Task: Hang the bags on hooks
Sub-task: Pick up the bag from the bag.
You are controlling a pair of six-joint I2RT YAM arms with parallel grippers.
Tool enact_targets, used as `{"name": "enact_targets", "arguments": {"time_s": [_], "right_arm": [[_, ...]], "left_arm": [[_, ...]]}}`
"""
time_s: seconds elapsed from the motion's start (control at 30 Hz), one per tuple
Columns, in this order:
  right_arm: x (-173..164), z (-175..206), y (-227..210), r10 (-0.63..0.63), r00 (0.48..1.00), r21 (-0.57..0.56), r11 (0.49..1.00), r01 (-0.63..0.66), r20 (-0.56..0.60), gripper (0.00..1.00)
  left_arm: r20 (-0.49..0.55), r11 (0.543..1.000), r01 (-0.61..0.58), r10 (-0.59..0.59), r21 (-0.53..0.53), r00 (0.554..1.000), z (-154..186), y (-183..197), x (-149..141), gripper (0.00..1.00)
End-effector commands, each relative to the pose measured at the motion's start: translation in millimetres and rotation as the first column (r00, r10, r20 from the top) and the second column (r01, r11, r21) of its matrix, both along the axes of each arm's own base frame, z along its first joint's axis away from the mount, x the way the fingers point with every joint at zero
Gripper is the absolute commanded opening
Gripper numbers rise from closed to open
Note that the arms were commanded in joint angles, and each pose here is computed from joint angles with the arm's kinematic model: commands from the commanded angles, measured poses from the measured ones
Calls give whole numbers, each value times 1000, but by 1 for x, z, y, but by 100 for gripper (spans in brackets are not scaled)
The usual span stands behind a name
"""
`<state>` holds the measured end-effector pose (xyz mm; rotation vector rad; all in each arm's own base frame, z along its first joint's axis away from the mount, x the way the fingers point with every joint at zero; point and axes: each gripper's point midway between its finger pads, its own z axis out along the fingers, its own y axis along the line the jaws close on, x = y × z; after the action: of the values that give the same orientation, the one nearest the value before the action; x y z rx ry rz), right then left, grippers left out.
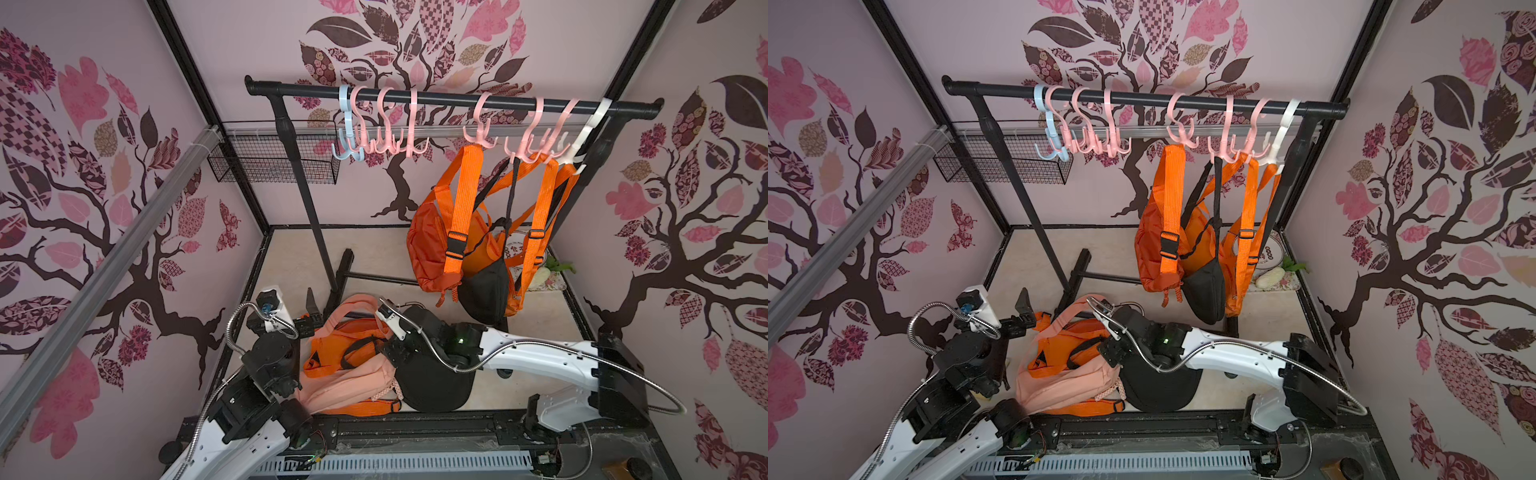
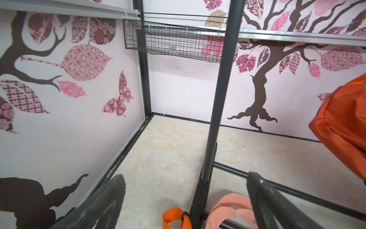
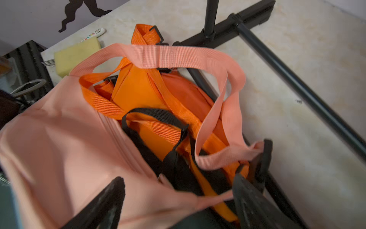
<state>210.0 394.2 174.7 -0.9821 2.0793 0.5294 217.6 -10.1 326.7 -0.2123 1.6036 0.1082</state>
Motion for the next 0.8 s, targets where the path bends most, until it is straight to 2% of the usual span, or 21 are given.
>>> {"name": "enact_targets", "arguments": {"time_s": [0.0,0.2,0.33,0.43,0.53,0.77], "right_arm": [[36,12,26,-47,989,-20,999,50,140,86],[72,-31,47,-93,987,-154,982,114,134,80],[87,-55,43,-134,986,-184,971,151,100,77],[97,-75,37,-152,987,-210,964,161,54,68],[99,-86,36,-158,987,-225,961,162,36,64],[96,-79,42,-129,992,-194,972,129,14,27]], "left_arm": [[29,998,-59,58,1,998,0,9,-1,98],[21,999,-41,41,11,999,-2,5,1,98],[23,1000,-27,27,14,999,-2,3,1,98],[22,1000,-16,16,17,1000,-3,0,2,98],[21,1000,-8,8,20,1000,-3,-1,2,98],[20,999,8,-9,31,1000,-5,-5,5,98]]}}
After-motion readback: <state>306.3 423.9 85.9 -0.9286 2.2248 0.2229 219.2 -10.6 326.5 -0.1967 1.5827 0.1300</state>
